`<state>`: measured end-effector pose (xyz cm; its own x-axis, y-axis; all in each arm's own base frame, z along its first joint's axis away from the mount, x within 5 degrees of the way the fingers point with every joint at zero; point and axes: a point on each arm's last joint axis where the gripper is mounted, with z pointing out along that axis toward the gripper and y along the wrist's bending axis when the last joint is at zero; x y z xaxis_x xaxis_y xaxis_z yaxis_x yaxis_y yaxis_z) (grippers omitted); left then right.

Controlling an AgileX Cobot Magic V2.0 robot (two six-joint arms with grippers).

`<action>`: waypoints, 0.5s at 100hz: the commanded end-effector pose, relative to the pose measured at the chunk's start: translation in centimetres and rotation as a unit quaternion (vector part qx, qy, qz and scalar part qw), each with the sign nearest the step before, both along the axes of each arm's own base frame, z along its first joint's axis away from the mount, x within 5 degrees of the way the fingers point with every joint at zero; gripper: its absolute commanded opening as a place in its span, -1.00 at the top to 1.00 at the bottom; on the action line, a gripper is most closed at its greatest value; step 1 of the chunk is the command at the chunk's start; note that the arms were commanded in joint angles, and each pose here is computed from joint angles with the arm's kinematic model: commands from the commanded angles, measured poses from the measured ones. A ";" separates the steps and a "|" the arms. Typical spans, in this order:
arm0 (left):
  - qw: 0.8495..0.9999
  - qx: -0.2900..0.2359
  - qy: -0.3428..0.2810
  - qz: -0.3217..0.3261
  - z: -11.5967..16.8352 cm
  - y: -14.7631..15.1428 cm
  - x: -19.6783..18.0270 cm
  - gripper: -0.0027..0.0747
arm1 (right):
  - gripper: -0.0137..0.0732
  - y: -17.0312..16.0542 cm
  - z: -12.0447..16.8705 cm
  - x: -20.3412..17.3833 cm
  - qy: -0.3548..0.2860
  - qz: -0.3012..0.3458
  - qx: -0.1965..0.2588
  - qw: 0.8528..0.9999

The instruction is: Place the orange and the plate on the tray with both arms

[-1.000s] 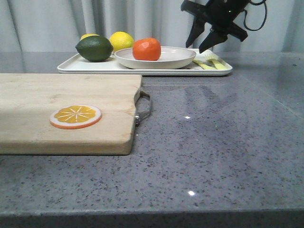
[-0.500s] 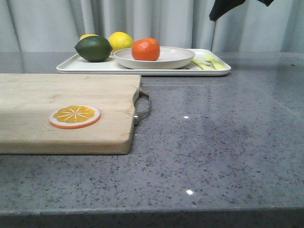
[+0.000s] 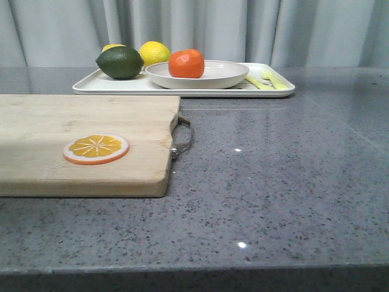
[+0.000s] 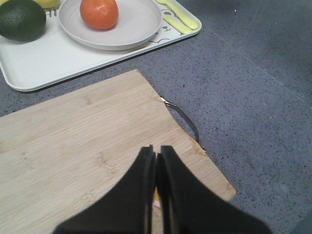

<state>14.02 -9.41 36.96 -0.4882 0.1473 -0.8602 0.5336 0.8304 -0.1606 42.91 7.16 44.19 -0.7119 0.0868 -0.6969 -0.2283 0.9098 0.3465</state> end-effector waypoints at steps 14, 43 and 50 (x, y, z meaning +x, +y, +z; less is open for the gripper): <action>0.997 -0.042 -0.060 0.010 1.6 0.5 -0.7 0.98 | 0.84 0.6 5.5 -5.5 -0.048 0.034 -0.006 0.998; 0.995 -0.062 -0.075 0.012 0.4 2.1 -3.5 0.98 | 0.84 2.1 7.5 -8.5 -0.067 0.059 -0.005 0.996; 0.994 -0.072 -0.077 0.015 0.2 2.5 -4.1 0.98 | 0.84 1.9 7.4 -9.3 -0.059 0.061 -0.009 0.996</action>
<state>10.46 -7.29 35.83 -0.4240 0.1005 -0.9001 0.5398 0.8261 -0.1620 37.29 9.69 49.31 -0.6380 0.0326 -0.7693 -0.3410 0.8838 0.3202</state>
